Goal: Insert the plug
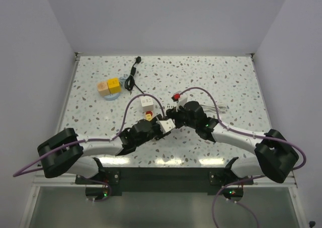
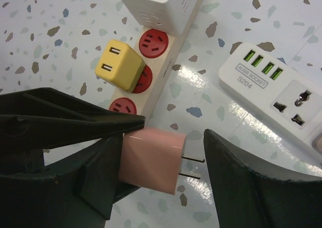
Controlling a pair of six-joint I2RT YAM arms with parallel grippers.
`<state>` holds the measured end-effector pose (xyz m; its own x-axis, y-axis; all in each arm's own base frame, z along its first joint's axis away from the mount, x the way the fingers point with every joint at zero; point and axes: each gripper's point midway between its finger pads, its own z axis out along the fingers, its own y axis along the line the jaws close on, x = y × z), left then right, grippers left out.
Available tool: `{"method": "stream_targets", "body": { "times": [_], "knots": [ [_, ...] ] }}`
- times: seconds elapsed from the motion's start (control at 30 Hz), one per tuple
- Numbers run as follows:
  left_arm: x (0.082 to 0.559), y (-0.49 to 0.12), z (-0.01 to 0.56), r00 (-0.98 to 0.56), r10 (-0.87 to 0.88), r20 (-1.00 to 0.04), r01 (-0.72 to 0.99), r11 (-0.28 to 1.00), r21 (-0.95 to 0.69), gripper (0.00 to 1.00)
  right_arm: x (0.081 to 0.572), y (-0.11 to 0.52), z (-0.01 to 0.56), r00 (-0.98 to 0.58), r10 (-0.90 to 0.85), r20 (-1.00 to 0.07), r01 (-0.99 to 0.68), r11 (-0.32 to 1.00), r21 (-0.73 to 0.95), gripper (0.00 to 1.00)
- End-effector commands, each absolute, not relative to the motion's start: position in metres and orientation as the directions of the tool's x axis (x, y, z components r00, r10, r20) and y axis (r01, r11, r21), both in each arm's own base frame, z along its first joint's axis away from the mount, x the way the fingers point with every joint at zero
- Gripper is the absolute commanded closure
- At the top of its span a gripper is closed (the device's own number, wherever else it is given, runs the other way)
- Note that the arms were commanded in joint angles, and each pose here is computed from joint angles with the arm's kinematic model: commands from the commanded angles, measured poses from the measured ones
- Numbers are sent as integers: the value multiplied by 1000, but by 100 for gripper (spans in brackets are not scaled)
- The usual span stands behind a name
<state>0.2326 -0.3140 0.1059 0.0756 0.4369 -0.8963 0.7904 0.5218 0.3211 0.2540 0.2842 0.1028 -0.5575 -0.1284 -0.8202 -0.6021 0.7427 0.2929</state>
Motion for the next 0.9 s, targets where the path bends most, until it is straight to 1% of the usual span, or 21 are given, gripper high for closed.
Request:
{"method": "stream_targets", "body": {
  "times": [0.0, 0.03, 0.13, 0.2, 0.23, 0.27, 0.33, 0.37, 0.4, 0.43, 0.47, 0.53, 0.57, 0.6, 0.73, 0.8, 0.87],
  "knots": [
    [248, -327, 174, 191, 266, -945, 724, 612, 318, 100, 247, 289, 95, -563, -184, -806, -625, 732, 270, 33],
    [251, -325, 175, 187, 266, -946, 708, 631, 318, 100, 247, 287, 92, -568, -187, -801, -620, 738, 267, 40],
    [258, -319, 180, 182, 263, -948, 672, 670, 315, 100, 248, 285, 88, -570, -199, -797, -614, 748, 253, 48],
    [260, -317, 181, 178, 256, -950, 660, 685, 308, 100, 250, 284, 85, -572, -205, -794, -610, 754, 245, 50],
    [261, -314, 181, 173, 254, -952, 649, 698, 303, 99, 251, 285, 86, -570, -201, -797, -611, 752, 248, 55],
    [260, -312, 180, 167, 248, -954, 644, 705, 296, 92, 251, 286, 85, -572, -199, -796, -610, 752, 251, 57],
    [259, -310, 183, 176, 230, -957, 640, 712, 289, 81, 252, 288, 86, -567, -189, -802, -612, 749, 256, 62],
    [256, -307, 181, 178, 224, -958, 640, 713, 285, 75, 252, 288, 86, -566, -186, -803, -611, 748, 257, 70],
    [255, -306, 185, 192, 201, -961, 640, 716, 278, 71, 252, 290, 87, -567, -188, -802, -616, 743, 262, 74],
    [252, -305, 186, 200, 190, -961, 647, 711, 275, 66, 253, 291, 87, -566, -188, -802, -619, 740, 263, 86],
    [249, -302, 184, 202, 183, -962, 653, 708, 271, 54, 253, 293, 88, -566, -183, -804, -619, 738, 268, 92],
    [245, -301, 186, 212, 168, -963, 662, 700, 268, 42, 251, 298, 90, -574, -178, -799, -628, 723, 289, 100],
    [243, -299, 185, 211, 169, -963, 664, 698, 268, 32, 253, 300, 91, -572, -175, -801, -629, 721, 292, 100],
    [242, -298, 183, 208, 171, -963, 666, 697, 268, 29, 253, 301, 93, -574, -169, -801, -629, 718, 299, 100],
    [238, -290, 181, 209, 161, -965, 662, 702, 261, 24, 256, 305, 98, -572, -161, -804, -627, 718, 302, 100],
    [235, -285, 179, 206, 153, -967, 665, 703, 253, 17, 258, 305, 101, -573, -148, -806, -619, 723, 308, 100],
    [233, -280, 177, 192, 138, -972, 661, 714, 232, 14, 263, 304, 106, -567, -118, -815, -599, 739, 309, 100]
  ]
}}
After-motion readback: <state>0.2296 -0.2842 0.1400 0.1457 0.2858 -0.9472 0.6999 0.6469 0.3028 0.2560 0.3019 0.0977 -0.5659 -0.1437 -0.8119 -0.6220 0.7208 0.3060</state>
